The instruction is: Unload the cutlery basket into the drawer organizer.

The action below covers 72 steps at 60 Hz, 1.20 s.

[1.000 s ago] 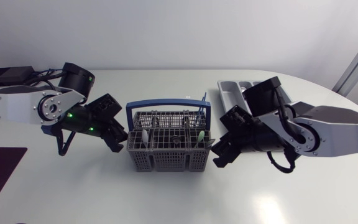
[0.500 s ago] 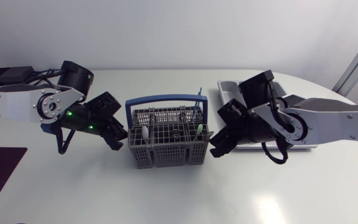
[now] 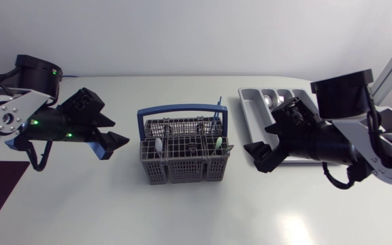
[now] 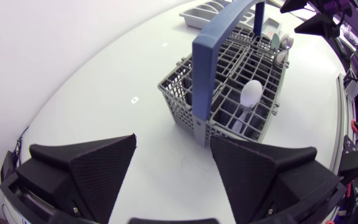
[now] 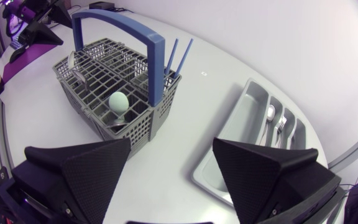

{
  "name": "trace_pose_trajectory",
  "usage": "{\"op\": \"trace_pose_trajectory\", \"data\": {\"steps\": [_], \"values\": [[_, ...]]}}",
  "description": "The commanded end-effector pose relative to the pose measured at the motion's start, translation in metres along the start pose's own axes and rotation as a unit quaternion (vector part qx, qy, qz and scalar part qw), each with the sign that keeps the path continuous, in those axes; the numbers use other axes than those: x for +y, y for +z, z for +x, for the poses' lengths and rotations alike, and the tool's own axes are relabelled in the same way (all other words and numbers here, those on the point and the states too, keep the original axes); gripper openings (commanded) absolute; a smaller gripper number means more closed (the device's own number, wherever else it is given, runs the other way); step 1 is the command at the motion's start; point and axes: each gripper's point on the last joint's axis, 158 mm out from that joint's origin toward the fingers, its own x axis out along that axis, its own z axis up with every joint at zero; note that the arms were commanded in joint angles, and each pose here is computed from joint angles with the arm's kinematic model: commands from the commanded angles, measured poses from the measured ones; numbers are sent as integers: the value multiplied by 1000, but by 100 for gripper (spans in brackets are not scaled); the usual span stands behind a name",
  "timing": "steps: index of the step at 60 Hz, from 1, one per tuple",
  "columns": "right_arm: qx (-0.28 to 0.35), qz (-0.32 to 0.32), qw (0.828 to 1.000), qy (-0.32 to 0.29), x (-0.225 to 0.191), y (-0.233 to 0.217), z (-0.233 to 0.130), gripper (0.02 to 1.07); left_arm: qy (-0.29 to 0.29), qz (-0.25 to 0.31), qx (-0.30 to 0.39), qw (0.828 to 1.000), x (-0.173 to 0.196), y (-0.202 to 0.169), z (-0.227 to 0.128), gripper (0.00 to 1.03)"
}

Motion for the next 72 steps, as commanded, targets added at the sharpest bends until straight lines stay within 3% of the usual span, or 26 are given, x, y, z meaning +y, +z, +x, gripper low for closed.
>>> {"op": "trace_pose_trajectory", "data": {"steps": [1, 20, 42, 72], "values": [[16, -7, 1000, 6, 5, -18, -4, 102, -12, 12, 4, 1000, -12, -9, -7, 94], [24, -11, 999, 21, 18, -25, -6, 102, -45, 27, 16, 998, -42, -10, -3, 94], [40, -15, 998, 37, 34, -24, 16, 102, -57, 19, 35, 998, -35, -13, 39, 94], [30, -17, 999, 34, 35, -13, -1, 102, -37, 11, 14, 999, -20, 0, 37, 94]]}}
